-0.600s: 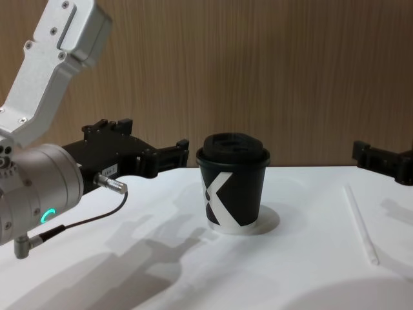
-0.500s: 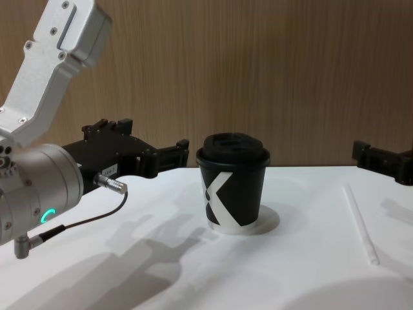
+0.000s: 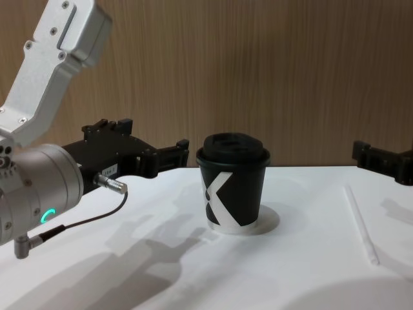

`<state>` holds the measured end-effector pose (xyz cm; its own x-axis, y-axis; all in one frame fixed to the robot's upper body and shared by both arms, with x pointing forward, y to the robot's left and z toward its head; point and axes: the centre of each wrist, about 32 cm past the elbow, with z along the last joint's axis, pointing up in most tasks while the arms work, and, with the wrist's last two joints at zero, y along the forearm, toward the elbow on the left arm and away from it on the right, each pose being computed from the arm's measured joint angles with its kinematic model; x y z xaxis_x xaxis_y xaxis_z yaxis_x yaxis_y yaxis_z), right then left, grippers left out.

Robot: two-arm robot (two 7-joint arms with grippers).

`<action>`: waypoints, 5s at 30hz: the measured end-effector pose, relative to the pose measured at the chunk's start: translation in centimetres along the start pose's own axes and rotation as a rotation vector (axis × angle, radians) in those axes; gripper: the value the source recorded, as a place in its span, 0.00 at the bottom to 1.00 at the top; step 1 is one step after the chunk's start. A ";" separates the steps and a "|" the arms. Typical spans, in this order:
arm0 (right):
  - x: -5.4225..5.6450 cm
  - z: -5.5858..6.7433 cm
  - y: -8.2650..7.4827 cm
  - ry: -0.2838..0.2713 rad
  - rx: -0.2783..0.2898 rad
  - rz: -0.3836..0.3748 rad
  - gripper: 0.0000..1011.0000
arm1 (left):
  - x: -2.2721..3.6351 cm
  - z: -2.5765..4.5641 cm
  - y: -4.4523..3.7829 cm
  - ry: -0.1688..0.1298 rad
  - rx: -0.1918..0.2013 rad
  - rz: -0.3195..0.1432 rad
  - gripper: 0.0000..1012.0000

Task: Pick up the straw with one hand, pass it to the other hand, and insert it into the cup.

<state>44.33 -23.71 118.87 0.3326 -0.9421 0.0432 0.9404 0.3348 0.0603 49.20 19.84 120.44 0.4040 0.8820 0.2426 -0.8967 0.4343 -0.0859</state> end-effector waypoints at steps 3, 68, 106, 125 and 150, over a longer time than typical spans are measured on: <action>0.0 0.0 0.0 0.000 0.000 0.000 0.99 | 0.00 0.00 0.00 0.000 0.000 0.000 0.99; -3.3 1.2 1.4 -0.064 -0.191 -0.048 0.99 | 0.00 0.00 0.00 0.000 0.000 0.000 0.99; -1.9 0.7 5.6 -0.089 -0.324 -0.151 0.99 | 0.00 0.00 0.00 0.000 0.000 0.000 0.99; -2.4 0.8 4.5 -0.043 -0.374 -0.137 0.99 | -0.01 0.00 0.00 0.000 0.000 0.000 0.99; -2.4 0.4 4.0 -0.013 -0.411 -0.149 0.78 | 0.00 0.00 0.00 0.000 0.000 0.000 0.99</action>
<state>47.25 -20.15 119.37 0.1927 -0.9782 0.0771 0.9292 0.1567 -0.3347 49.20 19.84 120.44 0.4040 0.8820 0.2424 -0.8966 0.4343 -0.0859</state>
